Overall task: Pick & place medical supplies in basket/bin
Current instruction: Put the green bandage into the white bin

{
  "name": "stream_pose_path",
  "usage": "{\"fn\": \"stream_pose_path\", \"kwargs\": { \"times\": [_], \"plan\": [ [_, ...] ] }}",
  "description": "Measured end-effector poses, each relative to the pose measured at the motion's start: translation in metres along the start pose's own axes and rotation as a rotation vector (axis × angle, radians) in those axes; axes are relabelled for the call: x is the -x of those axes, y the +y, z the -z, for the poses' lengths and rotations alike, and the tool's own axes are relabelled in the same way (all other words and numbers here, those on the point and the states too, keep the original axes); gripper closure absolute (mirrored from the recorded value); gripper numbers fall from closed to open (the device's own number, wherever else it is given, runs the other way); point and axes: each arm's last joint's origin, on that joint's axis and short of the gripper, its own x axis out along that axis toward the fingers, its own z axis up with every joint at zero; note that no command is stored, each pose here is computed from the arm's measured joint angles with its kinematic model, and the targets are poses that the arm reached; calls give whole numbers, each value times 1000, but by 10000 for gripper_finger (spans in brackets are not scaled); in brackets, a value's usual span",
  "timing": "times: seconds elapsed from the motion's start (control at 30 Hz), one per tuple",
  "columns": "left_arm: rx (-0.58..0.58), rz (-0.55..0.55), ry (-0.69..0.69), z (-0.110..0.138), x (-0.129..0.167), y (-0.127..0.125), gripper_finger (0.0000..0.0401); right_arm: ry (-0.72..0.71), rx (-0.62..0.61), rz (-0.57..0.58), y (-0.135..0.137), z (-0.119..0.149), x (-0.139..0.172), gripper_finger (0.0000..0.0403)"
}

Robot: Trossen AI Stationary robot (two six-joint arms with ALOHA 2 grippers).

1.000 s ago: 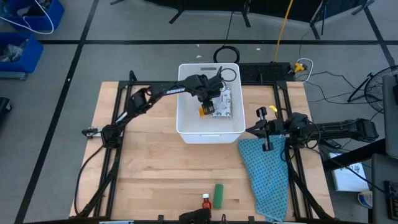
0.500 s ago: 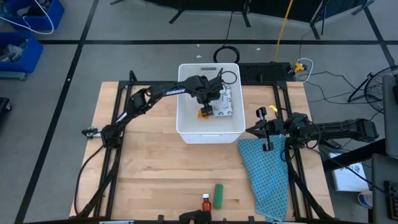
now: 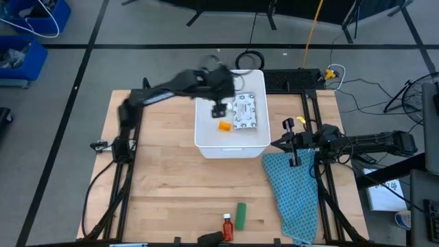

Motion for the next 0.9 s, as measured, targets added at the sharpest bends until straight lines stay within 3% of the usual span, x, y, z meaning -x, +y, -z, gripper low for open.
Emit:
{"fn": "stream_pose_path", "kwargs": {
  "times": [0.1,0.27,0.3,0.43,0.63,0.8,0.9],
  "plan": [
    [26,-3,-54,9,56,-1,179,7,-2,-2,0,1,0,403],
    [115,-13,-132,42,119,-5,360,7,-9,-1,0,1,0,403],
    [138,-4,-155,50,128,-6,380,9,-12,-2,0,1,0,403],
    [188,12,-269,88,143,-20,384,10,-1,-2,0,1,0,403],
    [297,138,-720,158,130,-55,398,14,0,-2,0,1,0,403],
    [337,171,-760,225,82,-94,399,19,-2,-3,0,2,0,403],
    [354,142,-828,250,70,-106,399,19,-1,-2,0,2,0,403]
  ]
}}
